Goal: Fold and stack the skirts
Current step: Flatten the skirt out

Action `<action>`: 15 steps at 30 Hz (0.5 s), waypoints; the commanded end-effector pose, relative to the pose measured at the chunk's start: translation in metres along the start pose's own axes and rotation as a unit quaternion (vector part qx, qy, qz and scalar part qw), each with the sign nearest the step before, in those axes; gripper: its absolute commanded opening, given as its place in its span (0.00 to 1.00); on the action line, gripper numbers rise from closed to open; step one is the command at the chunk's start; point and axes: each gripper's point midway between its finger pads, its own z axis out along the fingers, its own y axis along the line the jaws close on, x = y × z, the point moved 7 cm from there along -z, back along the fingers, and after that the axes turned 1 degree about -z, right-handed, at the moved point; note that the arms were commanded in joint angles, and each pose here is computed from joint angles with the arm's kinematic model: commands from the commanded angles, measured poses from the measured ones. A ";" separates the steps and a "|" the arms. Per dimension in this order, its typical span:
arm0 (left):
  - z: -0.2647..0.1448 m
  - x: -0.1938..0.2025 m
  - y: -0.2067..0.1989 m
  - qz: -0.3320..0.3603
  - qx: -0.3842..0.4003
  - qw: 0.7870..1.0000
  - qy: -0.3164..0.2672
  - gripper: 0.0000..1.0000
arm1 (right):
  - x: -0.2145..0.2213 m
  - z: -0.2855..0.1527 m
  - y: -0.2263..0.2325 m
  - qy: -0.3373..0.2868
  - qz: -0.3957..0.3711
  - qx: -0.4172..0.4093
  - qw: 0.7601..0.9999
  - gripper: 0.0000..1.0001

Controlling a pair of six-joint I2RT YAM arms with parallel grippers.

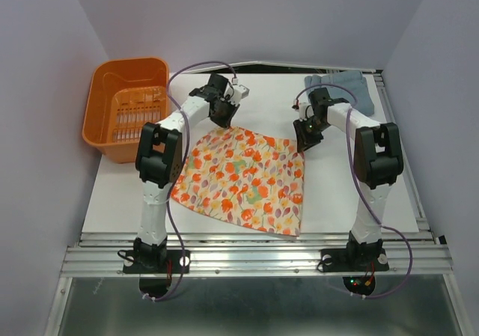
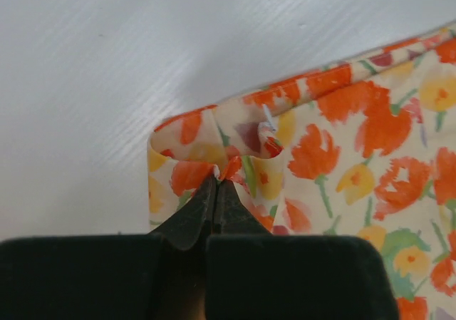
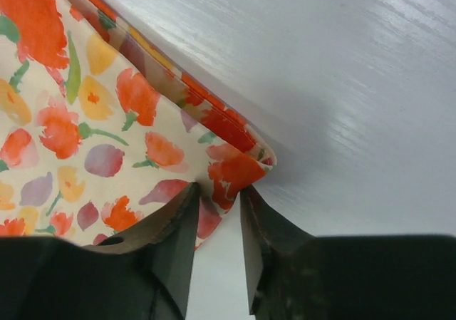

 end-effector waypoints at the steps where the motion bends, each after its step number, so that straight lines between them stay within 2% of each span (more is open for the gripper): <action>1: -0.038 -0.028 -0.048 0.028 -0.002 0.997 -0.068 0.00 | -0.009 -0.006 0.002 -0.021 0.000 -0.011 1.000 0.31; 7: -0.018 -0.013 -0.084 0.018 -0.026 0.998 -0.059 0.00 | -0.005 -0.006 0.003 -0.018 0.002 -0.012 1.000 0.14; 11: 0.004 0.002 -0.082 -0.001 -0.054 0.998 -0.033 0.00 | -0.003 -0.007 0.001 -0.015 -0.001 -0.003 1.000 0.01; 15: 0.005 0.000 -0.065 -0.024 -0.076 0.996 -0.042 0.00 | 0.001 -0.010 0.000 -0.014 -0.006 0.007 1.000 0.01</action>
